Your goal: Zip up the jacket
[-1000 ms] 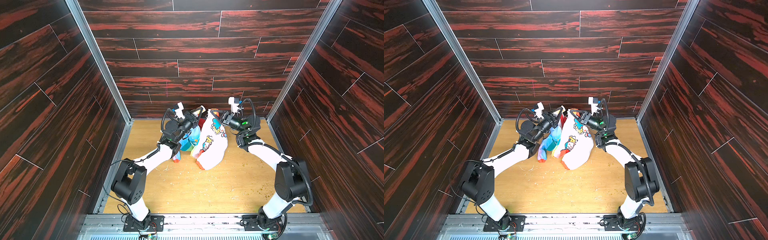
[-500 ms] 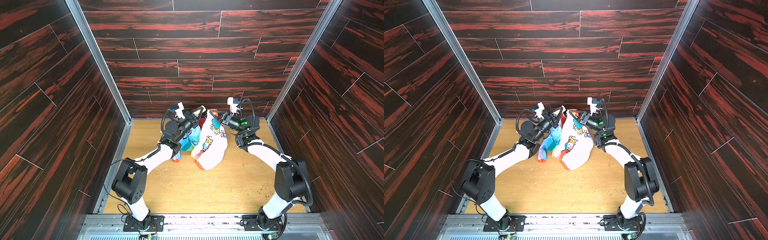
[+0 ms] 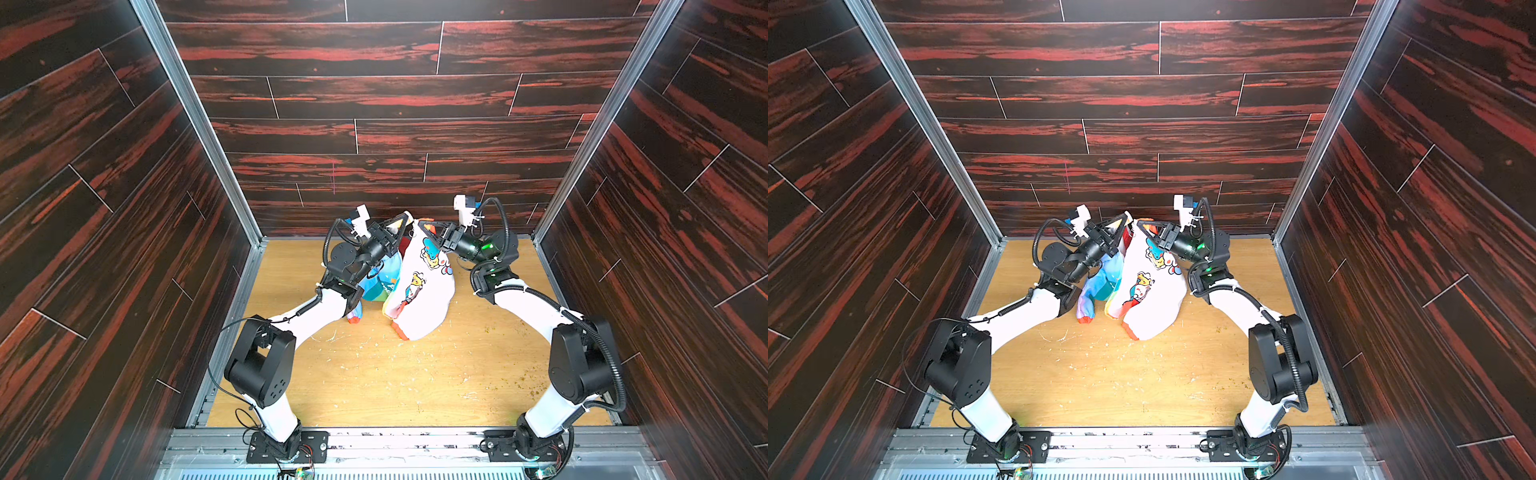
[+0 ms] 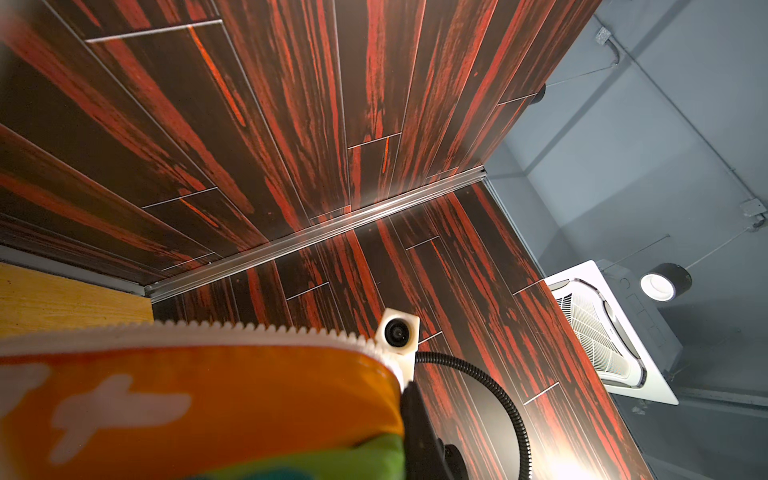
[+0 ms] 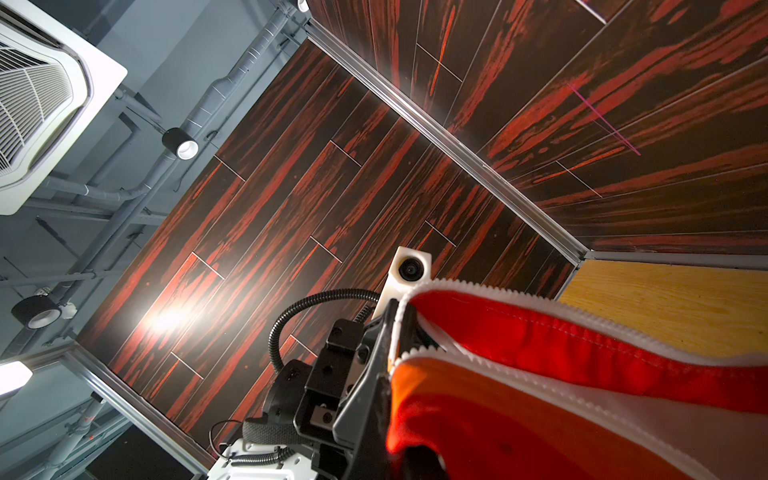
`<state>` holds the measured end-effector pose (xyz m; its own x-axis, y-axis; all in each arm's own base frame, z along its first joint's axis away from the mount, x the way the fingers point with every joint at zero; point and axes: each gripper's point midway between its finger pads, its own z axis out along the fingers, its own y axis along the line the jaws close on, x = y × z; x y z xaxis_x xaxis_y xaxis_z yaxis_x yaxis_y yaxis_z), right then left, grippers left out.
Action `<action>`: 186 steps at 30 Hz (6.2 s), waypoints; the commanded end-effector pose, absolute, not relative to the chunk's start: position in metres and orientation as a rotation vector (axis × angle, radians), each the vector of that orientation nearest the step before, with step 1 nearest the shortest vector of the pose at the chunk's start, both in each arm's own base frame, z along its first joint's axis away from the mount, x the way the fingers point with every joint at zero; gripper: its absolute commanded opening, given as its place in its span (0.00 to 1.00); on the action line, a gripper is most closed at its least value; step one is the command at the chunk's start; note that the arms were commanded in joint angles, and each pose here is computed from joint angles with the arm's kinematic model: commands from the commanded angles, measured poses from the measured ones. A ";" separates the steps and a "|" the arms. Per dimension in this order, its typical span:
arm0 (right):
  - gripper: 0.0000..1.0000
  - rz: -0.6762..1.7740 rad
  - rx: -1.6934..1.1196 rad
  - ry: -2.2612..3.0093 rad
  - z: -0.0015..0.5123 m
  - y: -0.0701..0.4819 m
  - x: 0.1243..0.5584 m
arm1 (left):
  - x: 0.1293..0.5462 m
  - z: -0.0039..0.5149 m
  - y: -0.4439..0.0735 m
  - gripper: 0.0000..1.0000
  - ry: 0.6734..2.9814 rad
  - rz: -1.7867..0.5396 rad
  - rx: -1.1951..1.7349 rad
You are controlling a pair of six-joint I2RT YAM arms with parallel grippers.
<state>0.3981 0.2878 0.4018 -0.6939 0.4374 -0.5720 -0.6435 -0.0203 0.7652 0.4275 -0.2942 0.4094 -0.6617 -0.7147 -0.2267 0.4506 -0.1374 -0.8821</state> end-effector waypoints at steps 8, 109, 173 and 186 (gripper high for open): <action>0.00 1.837 -0.218 1.429 0.418 0.288 0.400 | 0.416 0.423 -0.289 0.00 1.252 -1.937 -0.281; 0.00 1.830 -0.092 1.463 0.420 0.286 0.416 | 0.378 0.399 -0.308 0.00 1.401 -2.069 -0.172; 0.34 1.818 0.084 1.558 0.396 0.273 0.415 | 0.363 0.388 -0.324 0.00 1.541 -2.077 -0.116; 0.40 1.877 0.069 1.533 0.399 0.260 0.377 | 0.362 0.394 -0.318 0.00 1.551 -2.095 -0.111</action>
